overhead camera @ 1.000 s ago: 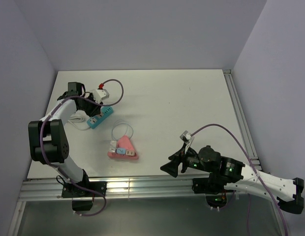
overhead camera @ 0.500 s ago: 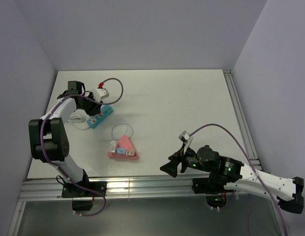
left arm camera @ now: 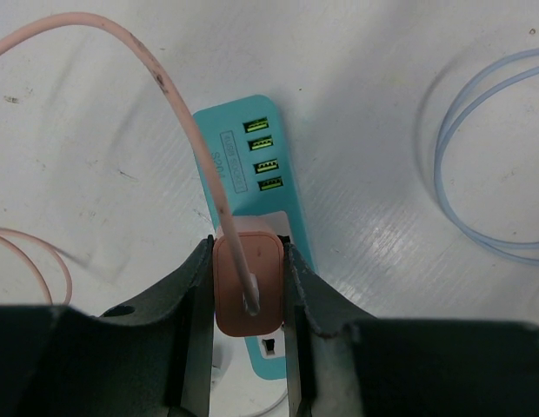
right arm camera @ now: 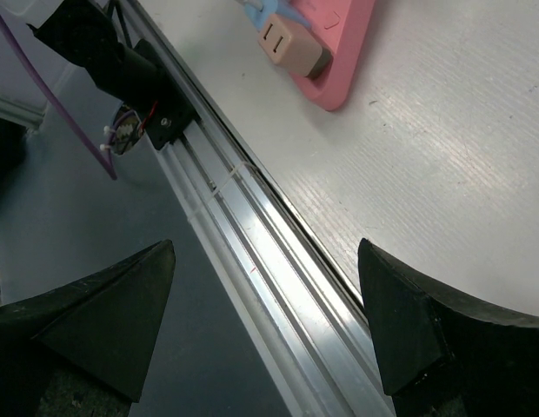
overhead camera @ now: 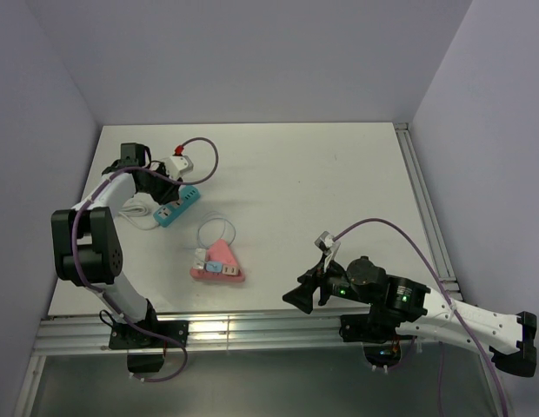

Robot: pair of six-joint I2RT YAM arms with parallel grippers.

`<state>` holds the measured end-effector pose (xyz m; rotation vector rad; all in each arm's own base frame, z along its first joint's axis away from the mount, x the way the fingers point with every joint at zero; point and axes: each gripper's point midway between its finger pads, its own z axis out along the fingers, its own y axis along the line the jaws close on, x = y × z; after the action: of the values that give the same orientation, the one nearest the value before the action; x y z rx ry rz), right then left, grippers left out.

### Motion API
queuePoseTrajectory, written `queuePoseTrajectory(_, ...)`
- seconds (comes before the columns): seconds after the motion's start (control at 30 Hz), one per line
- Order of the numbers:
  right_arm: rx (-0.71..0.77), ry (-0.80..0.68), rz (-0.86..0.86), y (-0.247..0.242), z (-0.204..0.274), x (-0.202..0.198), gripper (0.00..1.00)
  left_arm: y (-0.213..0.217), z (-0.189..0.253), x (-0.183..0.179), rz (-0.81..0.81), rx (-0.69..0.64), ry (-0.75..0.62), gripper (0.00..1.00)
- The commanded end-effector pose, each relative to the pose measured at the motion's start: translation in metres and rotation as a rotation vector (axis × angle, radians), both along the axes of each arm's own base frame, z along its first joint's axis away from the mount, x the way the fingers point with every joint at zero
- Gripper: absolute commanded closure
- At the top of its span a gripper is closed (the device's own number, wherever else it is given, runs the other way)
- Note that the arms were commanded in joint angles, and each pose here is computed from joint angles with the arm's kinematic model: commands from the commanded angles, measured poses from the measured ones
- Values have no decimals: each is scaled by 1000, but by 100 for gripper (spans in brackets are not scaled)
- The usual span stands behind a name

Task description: Insert the plug

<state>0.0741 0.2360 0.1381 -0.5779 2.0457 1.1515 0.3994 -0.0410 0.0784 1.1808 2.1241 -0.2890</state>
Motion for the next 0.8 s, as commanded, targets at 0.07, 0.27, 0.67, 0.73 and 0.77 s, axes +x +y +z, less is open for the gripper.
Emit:
queuePoseTrajectory(0.07, 43, -49, -10, 3, 27, 6, 8, -3, -61, -34, -9, 7, 201, 100)
queuePoseTrajectory(0.27, 46, -50, -8, 4, 29, 6, 8, -1, -68, -42, 12, -17, 206, 100)
queuePoseTrajectory(0.67, 43, -60, -5, 4, 30, 6, 8, 13, -72, -56, 92, -2, 193, 100)
queuePoseTrajectory(0.73, 48, -66, -2, 4, 32, 6, 8, 12, -76, -60, 113, -15, 225, 100)
queuePoseTrajectory(0.77, 47, -68, -1, 4, 32, 6, 8, 11, -77, -60, 117, -21, 236, 100)
